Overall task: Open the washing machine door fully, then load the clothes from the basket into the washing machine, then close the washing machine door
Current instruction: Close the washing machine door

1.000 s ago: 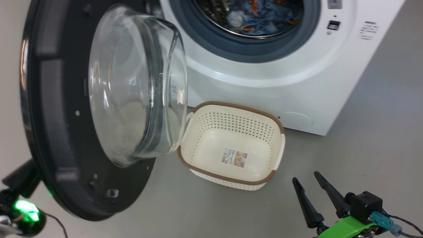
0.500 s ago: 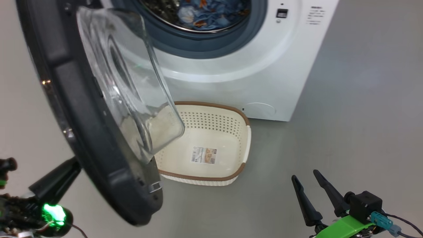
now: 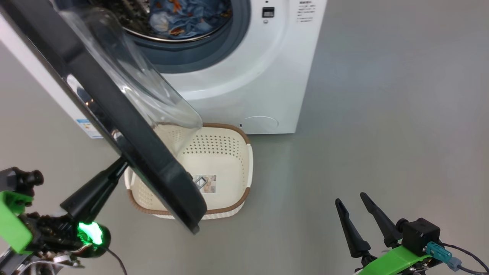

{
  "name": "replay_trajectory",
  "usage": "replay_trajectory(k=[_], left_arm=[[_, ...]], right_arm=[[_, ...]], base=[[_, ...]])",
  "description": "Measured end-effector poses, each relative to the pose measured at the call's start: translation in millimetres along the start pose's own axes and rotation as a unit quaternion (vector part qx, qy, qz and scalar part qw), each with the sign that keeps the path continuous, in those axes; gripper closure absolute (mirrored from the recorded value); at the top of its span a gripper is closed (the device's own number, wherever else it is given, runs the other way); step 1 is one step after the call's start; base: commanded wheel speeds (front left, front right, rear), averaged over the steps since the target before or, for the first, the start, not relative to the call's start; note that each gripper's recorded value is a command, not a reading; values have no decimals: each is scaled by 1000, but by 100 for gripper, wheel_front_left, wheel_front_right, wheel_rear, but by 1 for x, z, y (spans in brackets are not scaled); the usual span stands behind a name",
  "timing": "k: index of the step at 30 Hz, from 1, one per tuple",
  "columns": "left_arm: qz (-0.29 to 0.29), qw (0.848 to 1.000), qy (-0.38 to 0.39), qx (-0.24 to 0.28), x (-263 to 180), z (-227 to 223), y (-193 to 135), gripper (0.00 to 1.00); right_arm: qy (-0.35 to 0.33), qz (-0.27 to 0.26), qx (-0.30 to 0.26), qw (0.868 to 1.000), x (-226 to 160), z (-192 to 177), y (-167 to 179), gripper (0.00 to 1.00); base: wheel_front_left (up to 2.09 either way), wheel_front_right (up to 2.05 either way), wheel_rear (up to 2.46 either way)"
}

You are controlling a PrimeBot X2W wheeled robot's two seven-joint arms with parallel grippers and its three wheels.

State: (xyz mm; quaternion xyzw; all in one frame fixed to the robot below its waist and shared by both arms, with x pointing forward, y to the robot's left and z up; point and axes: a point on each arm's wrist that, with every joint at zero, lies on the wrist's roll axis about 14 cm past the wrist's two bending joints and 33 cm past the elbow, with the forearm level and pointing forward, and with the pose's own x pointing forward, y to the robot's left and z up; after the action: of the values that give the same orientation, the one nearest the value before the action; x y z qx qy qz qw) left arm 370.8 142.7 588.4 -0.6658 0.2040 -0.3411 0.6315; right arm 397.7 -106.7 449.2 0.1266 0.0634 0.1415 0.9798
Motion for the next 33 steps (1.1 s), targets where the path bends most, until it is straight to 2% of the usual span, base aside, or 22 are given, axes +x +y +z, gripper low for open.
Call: replay_trajectory(k=[15,33], left_arm=[[-40,999,-18,-17,54,0,15,100],[-54,997,-55,-20,83,13,11,100]], right_arm=[[-9,-48,0,999,-21,5,-26,0],[-23,-52,10,998,-30,13,-25,0]], base=[[0,0,0],[0,0,0]])
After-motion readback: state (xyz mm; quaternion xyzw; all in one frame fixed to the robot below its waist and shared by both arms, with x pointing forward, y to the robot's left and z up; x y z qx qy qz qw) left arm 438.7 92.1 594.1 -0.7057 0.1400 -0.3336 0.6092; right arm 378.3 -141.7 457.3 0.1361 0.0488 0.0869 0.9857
